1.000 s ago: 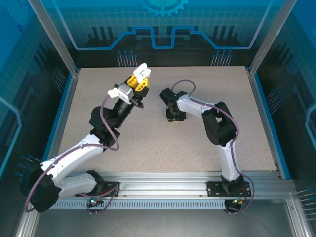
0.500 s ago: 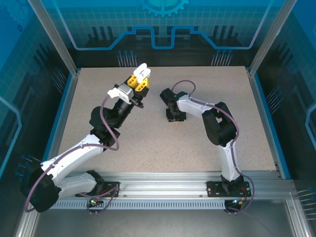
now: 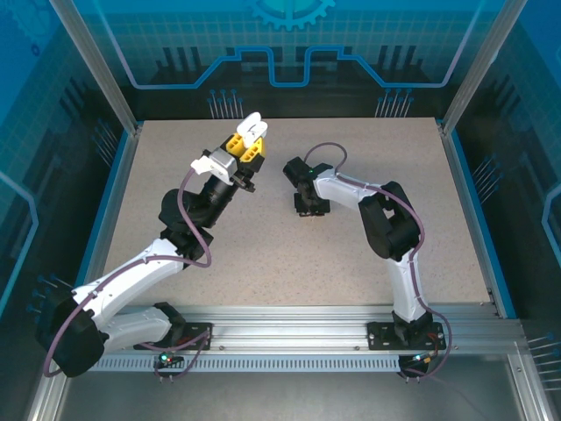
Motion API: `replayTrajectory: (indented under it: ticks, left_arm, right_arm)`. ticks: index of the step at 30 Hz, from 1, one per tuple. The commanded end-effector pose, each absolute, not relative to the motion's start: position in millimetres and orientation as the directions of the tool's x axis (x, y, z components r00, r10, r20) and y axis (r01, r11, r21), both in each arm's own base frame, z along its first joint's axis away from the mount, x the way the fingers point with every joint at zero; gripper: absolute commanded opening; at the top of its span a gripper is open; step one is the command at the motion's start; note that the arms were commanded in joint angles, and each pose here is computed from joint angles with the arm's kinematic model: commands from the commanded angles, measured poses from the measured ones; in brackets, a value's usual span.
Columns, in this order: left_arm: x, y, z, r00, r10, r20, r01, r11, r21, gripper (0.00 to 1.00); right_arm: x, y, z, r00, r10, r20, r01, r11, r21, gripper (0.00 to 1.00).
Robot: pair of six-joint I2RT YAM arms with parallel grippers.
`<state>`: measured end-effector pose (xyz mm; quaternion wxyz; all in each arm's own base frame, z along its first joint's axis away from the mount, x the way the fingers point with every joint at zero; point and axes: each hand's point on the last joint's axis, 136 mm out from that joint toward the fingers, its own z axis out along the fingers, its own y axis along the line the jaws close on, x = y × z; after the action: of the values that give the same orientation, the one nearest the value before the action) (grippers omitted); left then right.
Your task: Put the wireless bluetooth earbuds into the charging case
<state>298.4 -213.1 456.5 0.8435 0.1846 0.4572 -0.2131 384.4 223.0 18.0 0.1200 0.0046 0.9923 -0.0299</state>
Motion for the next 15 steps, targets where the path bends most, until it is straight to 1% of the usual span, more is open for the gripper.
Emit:
replayTrajectory:
  ticks: [1,5,10,13,15]
  left_arm:
    - [292.9,-208.9,465.6,0.515,-0.205,-0.832,0.519,0.848,0.112,0.00]
    - [292.2,-207.9,466.5,0.516,-0.204,-0.832,0.517,0.849,0.112,0.00]
    - [290.9,-207.8,467.4,0.519,-0.200,-0.831,0.517,0.848,0.119,0.00]
    - [289.5,-208.5,468.6,0.521,-0.201,-0.830,0.522,0.844,0.123,0.00]
    - [287.3,-209.1,470.7,0.523,-0.206,-0.827,0.529,0.840,0.125,0.00]
  right_arm:
    - [361.2,218.8,17.2,-0.983,-0.024,-0.181,-0.008,0.996,-0.090,0.26]
    - [367.7,220.8,42.4,-0.965,-0.023,-0.263,-0.009,0.999,-0.053,0.26]
    - [376.5,220.8,91.3,-0.915,-0.027,-0.402,-0.028,1.000,-0.003,0.27]
    - [380.0,220.5,133.8,-0.862,-0.027,-0.507,-0.052,0.998,0.036,0.27]
    - [381.8,219.3,173.2,-0.804,-0.023,-0.594,-0.076,0.995,0.065,0.27]
